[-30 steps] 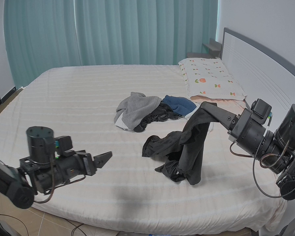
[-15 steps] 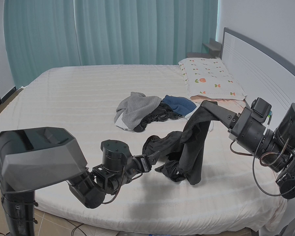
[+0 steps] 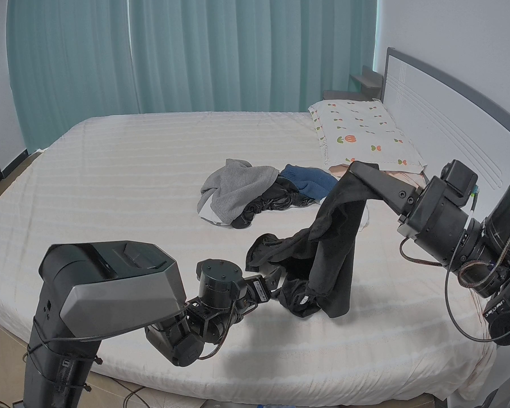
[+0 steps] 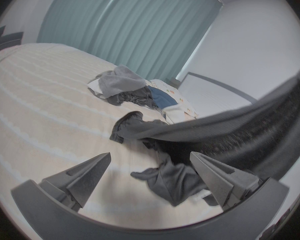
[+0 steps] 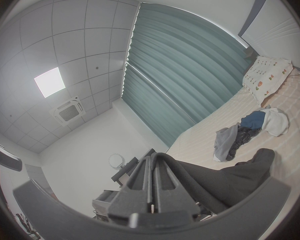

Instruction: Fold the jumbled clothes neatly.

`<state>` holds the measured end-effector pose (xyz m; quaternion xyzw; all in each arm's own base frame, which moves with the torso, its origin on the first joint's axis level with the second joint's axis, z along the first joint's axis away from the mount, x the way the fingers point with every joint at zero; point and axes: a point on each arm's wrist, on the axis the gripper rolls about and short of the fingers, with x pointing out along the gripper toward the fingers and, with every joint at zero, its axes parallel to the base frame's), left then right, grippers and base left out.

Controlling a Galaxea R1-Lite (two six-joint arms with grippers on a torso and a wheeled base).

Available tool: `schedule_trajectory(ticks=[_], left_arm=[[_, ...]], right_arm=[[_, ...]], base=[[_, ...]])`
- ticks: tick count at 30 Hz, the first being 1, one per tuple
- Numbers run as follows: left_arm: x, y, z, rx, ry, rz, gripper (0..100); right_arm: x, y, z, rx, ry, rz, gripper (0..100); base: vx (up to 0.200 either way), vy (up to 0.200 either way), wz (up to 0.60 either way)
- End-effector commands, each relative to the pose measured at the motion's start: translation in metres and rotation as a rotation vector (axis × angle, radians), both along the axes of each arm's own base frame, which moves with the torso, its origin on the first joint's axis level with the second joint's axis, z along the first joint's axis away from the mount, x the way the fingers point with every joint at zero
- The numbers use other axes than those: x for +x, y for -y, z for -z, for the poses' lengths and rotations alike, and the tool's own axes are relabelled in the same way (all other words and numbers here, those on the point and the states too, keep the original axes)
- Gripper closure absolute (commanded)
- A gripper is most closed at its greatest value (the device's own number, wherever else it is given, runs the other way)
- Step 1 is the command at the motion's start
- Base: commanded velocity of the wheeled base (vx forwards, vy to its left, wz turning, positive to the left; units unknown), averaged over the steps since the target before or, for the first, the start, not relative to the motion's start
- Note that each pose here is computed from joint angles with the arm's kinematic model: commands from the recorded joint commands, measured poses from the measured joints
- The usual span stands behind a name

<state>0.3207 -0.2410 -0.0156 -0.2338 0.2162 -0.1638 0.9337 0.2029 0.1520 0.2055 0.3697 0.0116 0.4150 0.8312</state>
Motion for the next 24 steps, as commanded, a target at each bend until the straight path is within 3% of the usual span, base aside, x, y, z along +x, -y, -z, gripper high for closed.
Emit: schedule_trajectory(ticks=[1,16,17,21,24], left_arm=[[0.009,0.007,0.011,-0.047,0.001,-0.053,0],[0.023,0.02,0.025,-0.066,0.027,-0.08,0],[0.023,0.02,0.025,-0.067,0.027,-0.078,100],[0.025,0.016,0.024,-0.079,0.023,-0.093,100],[0.029,-0.005,0.025,-0.066,-0.017,-0.146,100]], right_arm=[[-0.015,0.006,-0.015,0.037,0.05,-0.021,100],[-0.023,0.016,-0.027,0.071,0.085,-0.014,100],[-0.019,0.017,-0.025,0.068,0.075,-0.006,100],[-0.012,0.015,-0.018,0.052,0.05,0.003,100],[-0.008,0.012,-0.012,0.037,0.031,0.007,100]], base=[[0.0,0.0,0.0],[0.0,0.0,0.0],[0.0,0.0,0.0],[0.0,0.0,0.0],[0.0,0.0,0.0]])
